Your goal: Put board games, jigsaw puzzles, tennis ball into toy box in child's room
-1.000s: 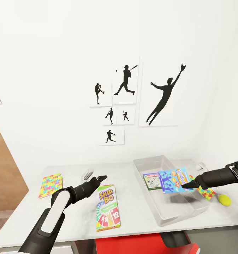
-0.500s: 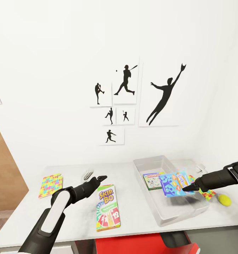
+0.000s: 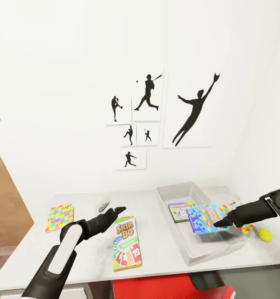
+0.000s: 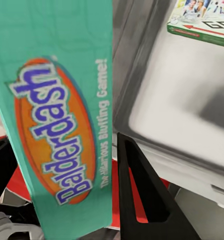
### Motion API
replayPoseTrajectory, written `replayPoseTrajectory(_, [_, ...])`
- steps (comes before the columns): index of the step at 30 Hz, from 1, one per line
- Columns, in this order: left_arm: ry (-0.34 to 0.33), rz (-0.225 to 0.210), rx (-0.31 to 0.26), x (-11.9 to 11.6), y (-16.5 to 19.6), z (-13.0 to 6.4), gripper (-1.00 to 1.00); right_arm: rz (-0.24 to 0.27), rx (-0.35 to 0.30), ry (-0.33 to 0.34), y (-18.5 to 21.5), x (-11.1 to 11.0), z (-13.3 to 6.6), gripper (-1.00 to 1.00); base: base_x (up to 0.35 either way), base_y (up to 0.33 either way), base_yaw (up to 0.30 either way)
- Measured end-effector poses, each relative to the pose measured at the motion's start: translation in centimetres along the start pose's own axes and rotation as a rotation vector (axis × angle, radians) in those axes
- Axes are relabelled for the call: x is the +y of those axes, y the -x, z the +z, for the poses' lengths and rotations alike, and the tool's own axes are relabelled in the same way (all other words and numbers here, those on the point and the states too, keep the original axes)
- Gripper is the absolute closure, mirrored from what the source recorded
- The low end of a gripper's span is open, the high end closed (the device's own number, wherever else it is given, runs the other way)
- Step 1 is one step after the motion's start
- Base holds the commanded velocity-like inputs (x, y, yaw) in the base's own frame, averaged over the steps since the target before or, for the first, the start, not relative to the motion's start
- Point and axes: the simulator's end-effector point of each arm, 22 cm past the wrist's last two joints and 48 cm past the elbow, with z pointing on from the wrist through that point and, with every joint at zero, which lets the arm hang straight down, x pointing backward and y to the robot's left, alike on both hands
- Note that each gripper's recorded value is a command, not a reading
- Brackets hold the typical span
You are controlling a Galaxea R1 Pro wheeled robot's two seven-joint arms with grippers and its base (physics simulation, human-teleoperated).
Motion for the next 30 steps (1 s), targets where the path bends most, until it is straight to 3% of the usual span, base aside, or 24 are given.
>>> replayPoseTrajectory(20, [0.011, -0.010, 0.009, 0.8, -0.3, 0.4, -1.00, -0.012, 0.038, 0.002, -0.5, 0.0, 1.3, 1.00, 0.000, 0.000, 0.000])
replayPoseTrajectory(30, [0.013, -0.010, 0.009, 0.9, -0.3, 0.4, -1.00, -0.058, 0.070, 0.003, 0.2, 0.8, 1.8, 1.00, 0.000, 0.000, 0.000])
